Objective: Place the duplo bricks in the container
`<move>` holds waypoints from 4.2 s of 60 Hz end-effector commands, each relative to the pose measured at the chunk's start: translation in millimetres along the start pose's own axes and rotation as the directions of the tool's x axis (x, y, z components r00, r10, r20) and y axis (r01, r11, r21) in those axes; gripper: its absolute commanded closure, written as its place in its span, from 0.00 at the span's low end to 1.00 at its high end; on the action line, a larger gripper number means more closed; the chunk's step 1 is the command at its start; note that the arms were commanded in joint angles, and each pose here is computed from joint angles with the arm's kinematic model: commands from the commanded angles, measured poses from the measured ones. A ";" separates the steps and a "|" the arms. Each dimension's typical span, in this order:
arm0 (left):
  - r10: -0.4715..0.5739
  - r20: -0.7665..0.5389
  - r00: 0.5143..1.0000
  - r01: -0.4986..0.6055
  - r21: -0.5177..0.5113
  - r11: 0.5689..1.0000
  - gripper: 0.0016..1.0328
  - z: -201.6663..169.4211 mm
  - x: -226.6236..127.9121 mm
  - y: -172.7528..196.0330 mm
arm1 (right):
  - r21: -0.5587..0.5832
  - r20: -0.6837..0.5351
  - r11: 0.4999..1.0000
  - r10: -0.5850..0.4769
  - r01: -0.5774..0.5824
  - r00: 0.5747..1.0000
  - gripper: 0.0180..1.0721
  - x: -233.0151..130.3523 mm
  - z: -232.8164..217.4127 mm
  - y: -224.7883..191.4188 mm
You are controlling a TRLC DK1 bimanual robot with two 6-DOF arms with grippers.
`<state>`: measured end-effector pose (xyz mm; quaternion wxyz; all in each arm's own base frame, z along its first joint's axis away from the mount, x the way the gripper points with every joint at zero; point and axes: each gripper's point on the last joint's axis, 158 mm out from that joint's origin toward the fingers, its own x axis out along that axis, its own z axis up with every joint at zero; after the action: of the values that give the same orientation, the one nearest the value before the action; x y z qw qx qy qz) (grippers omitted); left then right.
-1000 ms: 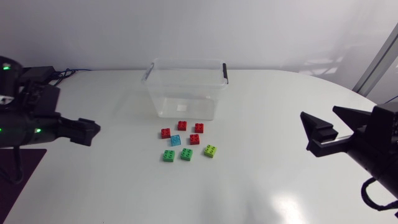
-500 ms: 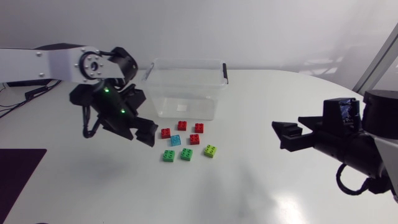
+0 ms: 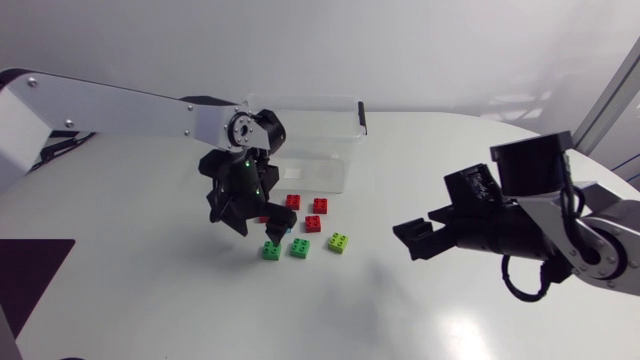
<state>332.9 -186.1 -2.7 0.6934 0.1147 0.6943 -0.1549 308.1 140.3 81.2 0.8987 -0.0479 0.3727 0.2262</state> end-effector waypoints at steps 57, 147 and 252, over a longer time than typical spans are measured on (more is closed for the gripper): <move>-0.022 0.108 0.994 0.027 -0.046 0.999 0.79 4.3 19.3 -15.3 | -0.280 -0.198 0.940 0.139 -0.192 0.970 0.05 96.8 -6.1 49.1; 0.099 -0.269 0.958 0.033 0.445 0.895 0.35 -163.1 37.8 58.0 | -0.435 -0.167 0.879 0.136 -0.197 0.976 0.87 66.9 56.4 58.2; -0.135 0.739 0.660 0.013 0.168 0.986 0.64 189.2 -181.2 66.9 | -0.327 0.045 0.943 0.084 -0.065 0.995 0.10 54.4 150.9 63.7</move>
<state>519.9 -178.3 184.3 0.8988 0.0793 0.3378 -0.2680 445.5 249.5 182.7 0.8993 -0.1596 0.2817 0.2939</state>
